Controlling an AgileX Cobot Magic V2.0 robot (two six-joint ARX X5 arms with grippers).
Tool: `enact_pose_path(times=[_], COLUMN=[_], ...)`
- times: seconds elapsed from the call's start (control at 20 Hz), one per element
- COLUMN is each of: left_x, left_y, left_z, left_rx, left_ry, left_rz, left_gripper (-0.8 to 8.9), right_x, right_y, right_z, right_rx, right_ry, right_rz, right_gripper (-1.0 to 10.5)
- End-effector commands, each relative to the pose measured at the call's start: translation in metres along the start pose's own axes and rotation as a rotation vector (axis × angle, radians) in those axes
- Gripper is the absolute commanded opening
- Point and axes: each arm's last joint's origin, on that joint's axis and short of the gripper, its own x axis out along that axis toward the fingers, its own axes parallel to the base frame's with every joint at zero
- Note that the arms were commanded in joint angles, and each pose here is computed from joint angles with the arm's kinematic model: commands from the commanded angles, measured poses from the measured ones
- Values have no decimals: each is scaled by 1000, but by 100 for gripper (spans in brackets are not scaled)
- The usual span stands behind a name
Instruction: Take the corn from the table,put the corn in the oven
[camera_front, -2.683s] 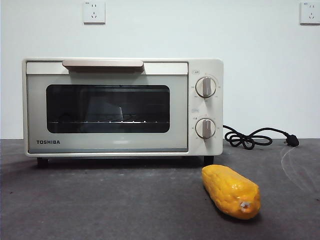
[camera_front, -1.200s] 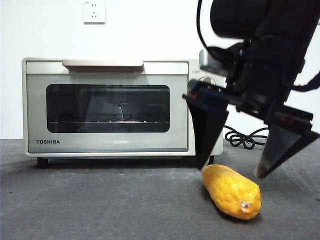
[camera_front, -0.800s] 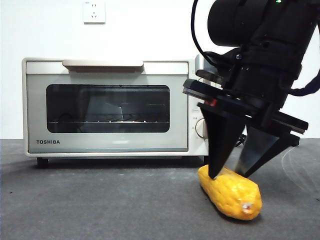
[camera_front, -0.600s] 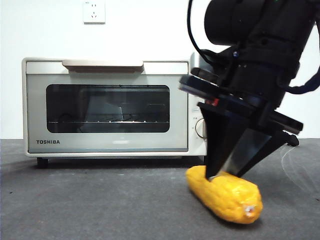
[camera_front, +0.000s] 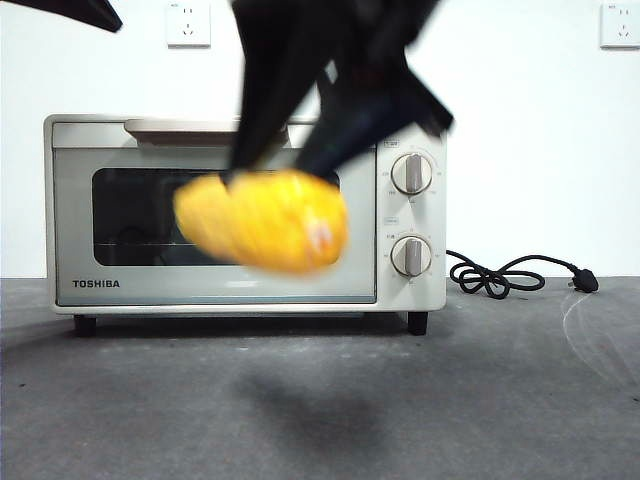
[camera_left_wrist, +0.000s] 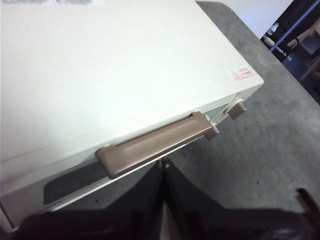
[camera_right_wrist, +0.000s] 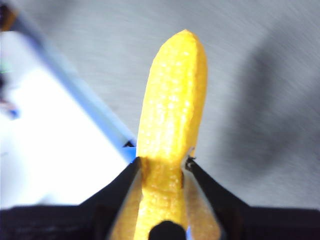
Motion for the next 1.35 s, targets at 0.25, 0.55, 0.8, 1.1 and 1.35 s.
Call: enact_pose_path(times=[0.25,0.55,0.8,1.1,1.35], left_x=[18,27,39,54,59], left_y=[9,11,9,6,6], left_z=[5,3,1,-2,-2], left_rx=[16,5,12,28,43], left_ry=[-6,25,53,85,81], left_rz=[-10,-16,-9,41,76], left_gripper=[-5,-5,-5,-5,-5], right_x=[-73,-119,-145,-162,-169], right_y=[32,38,40,40,39], right_z=[3,-11,-24,-36,-44], right_rx=[-117,-137,-141,-134,-132], right_ry=[-164,-307,-385,-430,-436], right_rz=[-9,-21,-33,-45,-57], right_gripper=[-12,-12,-12,-12,-12])
